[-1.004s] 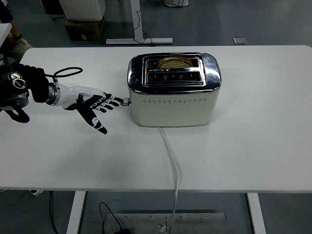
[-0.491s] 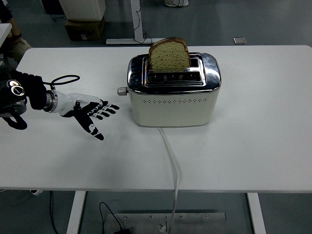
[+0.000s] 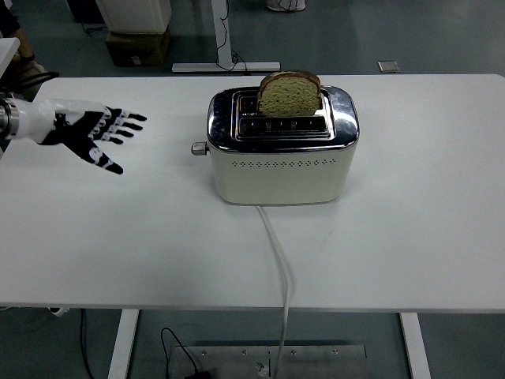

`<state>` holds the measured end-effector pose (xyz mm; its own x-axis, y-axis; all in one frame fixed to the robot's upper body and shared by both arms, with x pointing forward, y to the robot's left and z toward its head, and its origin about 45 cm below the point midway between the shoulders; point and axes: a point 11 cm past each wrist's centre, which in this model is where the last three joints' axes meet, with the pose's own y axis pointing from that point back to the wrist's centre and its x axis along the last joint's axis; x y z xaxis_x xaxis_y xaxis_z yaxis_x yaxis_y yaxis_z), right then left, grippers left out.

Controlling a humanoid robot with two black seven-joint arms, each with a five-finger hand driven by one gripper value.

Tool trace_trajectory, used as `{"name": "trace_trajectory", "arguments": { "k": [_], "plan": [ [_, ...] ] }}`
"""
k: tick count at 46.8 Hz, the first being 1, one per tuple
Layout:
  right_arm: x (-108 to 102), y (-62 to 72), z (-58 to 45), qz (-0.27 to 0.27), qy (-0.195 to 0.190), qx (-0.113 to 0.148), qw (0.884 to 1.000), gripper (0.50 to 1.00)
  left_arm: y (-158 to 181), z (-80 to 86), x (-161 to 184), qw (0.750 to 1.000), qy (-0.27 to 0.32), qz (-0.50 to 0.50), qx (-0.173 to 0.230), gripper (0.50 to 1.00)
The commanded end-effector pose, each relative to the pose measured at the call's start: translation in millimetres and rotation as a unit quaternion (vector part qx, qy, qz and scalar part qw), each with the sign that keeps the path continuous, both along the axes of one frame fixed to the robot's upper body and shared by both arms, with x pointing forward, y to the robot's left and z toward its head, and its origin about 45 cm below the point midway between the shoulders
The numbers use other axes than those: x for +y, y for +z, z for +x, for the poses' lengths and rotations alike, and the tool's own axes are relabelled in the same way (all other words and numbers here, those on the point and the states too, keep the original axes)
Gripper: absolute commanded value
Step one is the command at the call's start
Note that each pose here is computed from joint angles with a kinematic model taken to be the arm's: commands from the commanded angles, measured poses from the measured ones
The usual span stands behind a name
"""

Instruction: Press down toaster

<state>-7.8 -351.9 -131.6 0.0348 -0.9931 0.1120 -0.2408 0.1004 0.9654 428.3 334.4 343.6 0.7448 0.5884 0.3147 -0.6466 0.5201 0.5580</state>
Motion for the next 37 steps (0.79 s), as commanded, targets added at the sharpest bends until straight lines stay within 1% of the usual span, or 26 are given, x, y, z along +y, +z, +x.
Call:
{"name": "trace_trajectory", "arguments": {
  "k": [1,5,10,14,17,21,26,33,37],
  "plan": [
    [0,-0.1,0.2,0.001,0.000,0.000,1.000,0.998,28,6.2,-2,0.999,0.007,-0.041,-0.029,1.000],
    [0,-0.1,0.2,0.001,0.000,0.000,1.000,0.998,44,10.0,-5,0.996,0.010,-0.070,-0.045,1.000],
    [0,-0.1,0.2,0.001,0.000,0.000,1.000,0.998,52,16.5,-1,0.993,0.025,-0.099,-0.054,1.000],
    [1,-0.1,0.2,0.001,0.000,0.000,1.000,0.998,55,24.9,-5,0.985,0.034,-0.158,-0.059,1.000],
    [1,-0.1,0.2,0.001,0.000,0.000,1.000,0.998,58,31.2,-4,0.975,0.052,-0.204,-0.072,1.000],
    [1,-0.1,0.2,0.001,0.000,0.000,1.000,0.998,55,35.4,2,0.957,0.073,-0.268,-0.087,1.000],
    [1,-0.1,0.2,0.001,0.000,0.000,1.000,0.998,56,42.3,10,0.927,0.111,-0.342,-0.105,1.000],
    [1,-0.1,0.2,0.001,0.000,0.000,1.000,0.998,47,51.6,27,0.883,0.189,-0.420,-0.095,1.000],
    [1,-0.1,0.2,0.001,0.000,0.000,1.000,0.998,38,54.4,37,0.862,0.226,-0.446,-0.086,1.000]
  ]
}}
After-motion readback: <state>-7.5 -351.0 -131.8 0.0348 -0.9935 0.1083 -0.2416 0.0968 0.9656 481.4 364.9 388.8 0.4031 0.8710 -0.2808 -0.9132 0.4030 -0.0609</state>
